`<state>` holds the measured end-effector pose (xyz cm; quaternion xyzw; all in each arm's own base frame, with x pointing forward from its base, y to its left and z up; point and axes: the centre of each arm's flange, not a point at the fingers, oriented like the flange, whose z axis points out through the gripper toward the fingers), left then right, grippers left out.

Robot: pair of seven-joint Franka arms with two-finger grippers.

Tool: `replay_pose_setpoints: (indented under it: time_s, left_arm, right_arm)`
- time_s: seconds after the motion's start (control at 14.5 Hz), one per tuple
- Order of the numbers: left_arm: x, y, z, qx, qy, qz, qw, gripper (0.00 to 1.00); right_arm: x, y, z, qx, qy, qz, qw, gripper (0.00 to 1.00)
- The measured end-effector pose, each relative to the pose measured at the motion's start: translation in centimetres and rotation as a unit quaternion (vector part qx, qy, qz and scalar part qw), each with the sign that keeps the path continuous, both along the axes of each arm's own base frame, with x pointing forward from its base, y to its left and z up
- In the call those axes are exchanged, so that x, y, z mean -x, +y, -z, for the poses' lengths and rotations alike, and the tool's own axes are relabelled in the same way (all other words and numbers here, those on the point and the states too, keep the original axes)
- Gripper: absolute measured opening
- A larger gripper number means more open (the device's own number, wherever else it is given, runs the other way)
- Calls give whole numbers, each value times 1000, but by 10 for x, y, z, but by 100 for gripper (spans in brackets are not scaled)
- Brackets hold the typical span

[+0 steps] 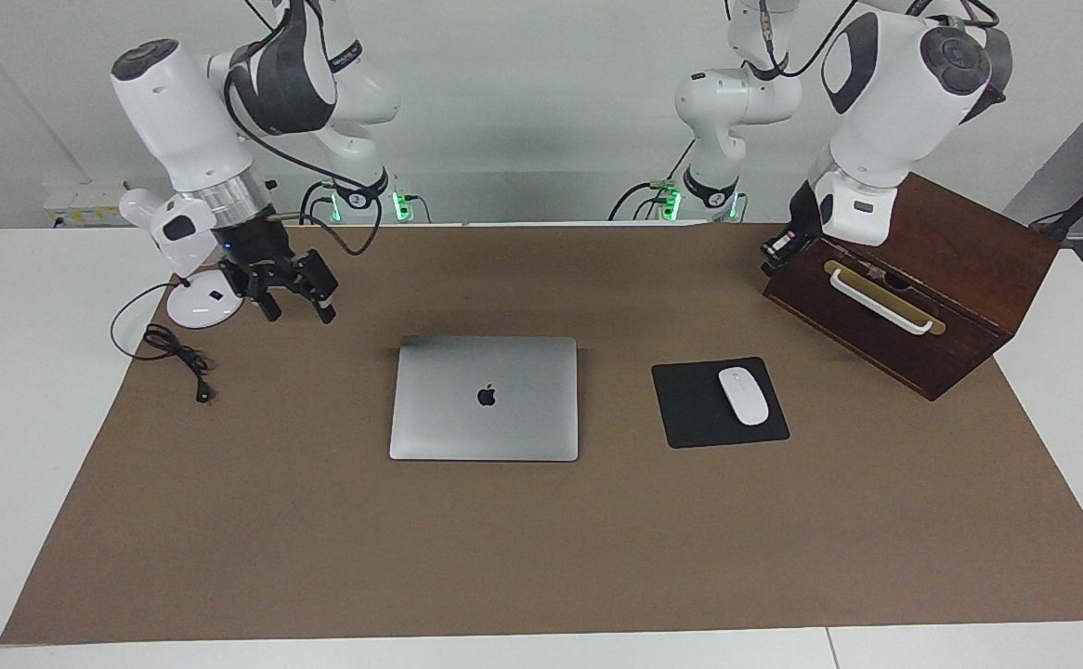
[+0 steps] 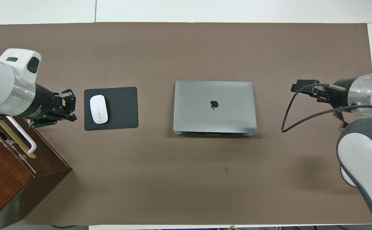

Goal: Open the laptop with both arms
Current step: 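Move the left gripper and the right gripper toward the silver laptop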

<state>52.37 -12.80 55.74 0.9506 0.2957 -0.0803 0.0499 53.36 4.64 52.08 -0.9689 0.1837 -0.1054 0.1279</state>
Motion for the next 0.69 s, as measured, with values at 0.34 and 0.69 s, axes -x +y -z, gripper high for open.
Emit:
replay_pose_setpoints:
  time_s: [0.34, 0.69]
  left_arm:
    - [13, -17, 25, 74, 13, -151, 986, 1]
    - [36, -8, 69, 163, 41, -292, 941, 1]
  right_arm:
    - [6, 19, 36, -57, -2, 87, 995, 100]
    - [6, 46, 38, -121, -4, 161, 980, 100]
